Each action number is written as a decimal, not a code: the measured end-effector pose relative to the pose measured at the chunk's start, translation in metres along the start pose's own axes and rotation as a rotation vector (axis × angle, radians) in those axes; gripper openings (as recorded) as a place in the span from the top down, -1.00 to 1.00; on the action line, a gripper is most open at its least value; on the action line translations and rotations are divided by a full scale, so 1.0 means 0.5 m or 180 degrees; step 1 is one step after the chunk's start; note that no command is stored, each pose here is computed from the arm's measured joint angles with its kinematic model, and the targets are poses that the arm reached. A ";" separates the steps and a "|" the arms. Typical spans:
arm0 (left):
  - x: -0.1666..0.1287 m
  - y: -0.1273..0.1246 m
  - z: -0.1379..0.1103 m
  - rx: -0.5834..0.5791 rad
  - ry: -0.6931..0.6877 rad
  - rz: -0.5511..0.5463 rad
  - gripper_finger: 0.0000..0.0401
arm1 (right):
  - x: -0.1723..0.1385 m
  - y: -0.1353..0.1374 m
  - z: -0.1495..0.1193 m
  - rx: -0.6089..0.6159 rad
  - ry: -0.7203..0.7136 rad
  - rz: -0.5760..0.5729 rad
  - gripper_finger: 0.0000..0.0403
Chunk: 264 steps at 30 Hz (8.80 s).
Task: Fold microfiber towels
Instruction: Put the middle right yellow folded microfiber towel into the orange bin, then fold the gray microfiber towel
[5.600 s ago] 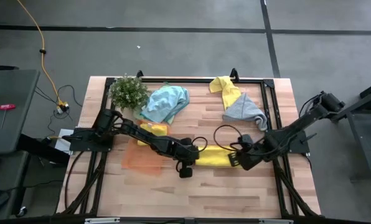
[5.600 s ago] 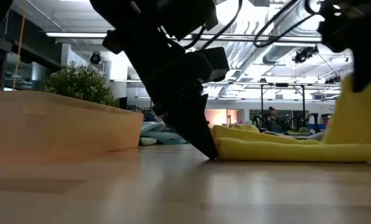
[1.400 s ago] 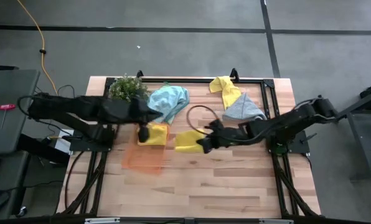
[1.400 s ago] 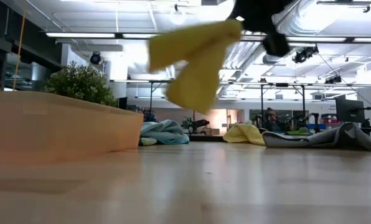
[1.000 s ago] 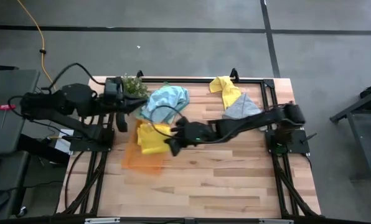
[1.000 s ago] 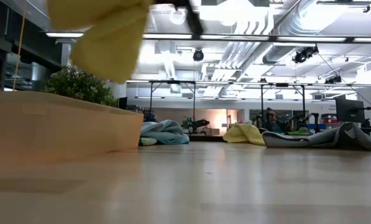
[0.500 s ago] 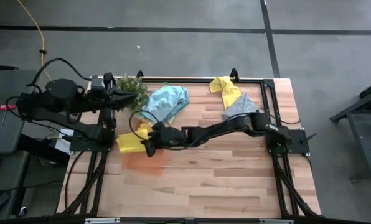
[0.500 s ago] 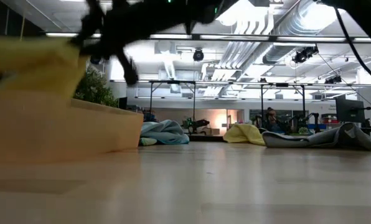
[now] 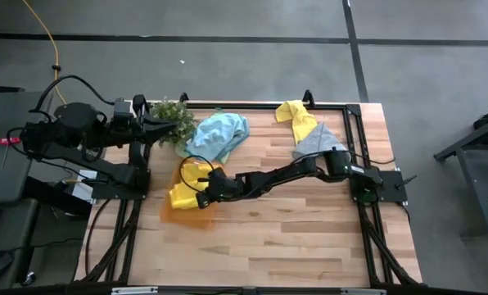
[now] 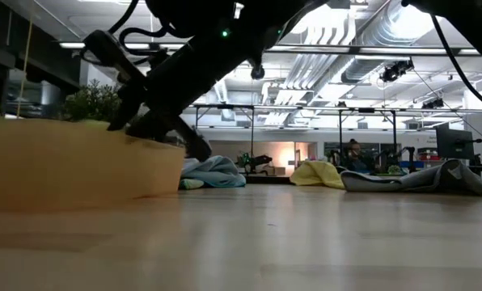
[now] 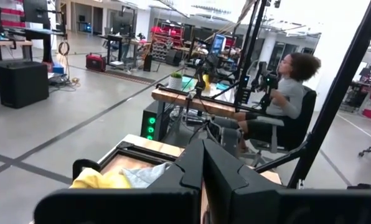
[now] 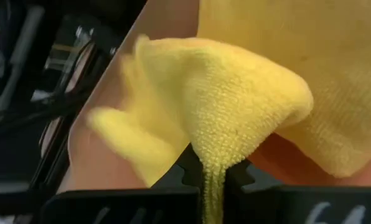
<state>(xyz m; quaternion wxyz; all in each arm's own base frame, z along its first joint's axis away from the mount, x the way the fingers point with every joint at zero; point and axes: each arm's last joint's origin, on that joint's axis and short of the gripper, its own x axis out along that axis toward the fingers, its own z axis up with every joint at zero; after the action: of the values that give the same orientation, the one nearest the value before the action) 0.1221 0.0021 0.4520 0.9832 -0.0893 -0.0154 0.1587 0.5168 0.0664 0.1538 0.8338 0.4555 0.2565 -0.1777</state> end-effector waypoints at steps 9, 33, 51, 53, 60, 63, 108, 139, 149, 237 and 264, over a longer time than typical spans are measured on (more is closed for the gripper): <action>0.001 0.000 0.000 -0.0002 0.0004 0.0002 1.00 | -0.012 0.005 -0.013 0.0521 -0.0070 -0.0175 1.00; 0.000 0.001 -0.003 0.0022 0.0053 0.0019 1.00 | -0.095 0.028 0.022 -0.0140 0.0080 -0.0511 0.04; 0.045 0.003 -0.159 0.0089 0.1025 0.0217 1.00 | -0.350 -0.015 0.050 -0.2342 0.0794 -0.1522 0.15; 0.058 0.000 -0.216 0.0066 0.1195 0.0210 1.00 | -0.384 -0.055 0.034 -0.2158 0.0825 -0.1478 0.24; 0.101 -0.014 -0.424 -0.0017 0.2191 0.0311 1.00 | -0.505 -0.161 -0.014 -0.1125 0.0334 -0.0821 0.60; 0.125 -0.023 -0.491 0.0082 0.2795 0.0272 1.00 | -0.537 -0.186 -0.026 -0.0856 0.0075 -0.0584 0.78; 0.151 -0.078 -0.631 -0.1071 0.3116 0.1528 1.00 | -0.573 -0.214 -0.029 -0.1142 -0.0005 -0.0510 1.00; 0.151 -0.076 -0.252 -0.0364 0.0802 0.0352 1.00 | -0.550 -0.486 0.092 -0.0077 0.0600 -0.2450 0.02; 0.162 -0.083 -0.255 -0.0555 0.0796 0.0248 1.00 | -0.498 -0.525 0.092 -0.0110 0.0823 -0.2725 0.02; 0.511 -0.066 -0.519 -0.0442 0.4533 0.0514 -0.12 | -0.571 -0.189 0.038 -0.0645 -0.0123 -0.0016 -0.05; 0.513 -0.082 -0.651 -0.0160 0.5104 0.0756 0.33 | -0.570 -0.195 0.035 -0.0614 -0.0112 -0.0154 -0.05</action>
<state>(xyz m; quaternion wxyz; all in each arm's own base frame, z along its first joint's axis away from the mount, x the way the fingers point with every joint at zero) 0.3975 -0.0109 0.1398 0.6695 -0.1990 0.6999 0.1494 0.2402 0.0185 0.2644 0.8736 0.3635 0.2687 -0.1802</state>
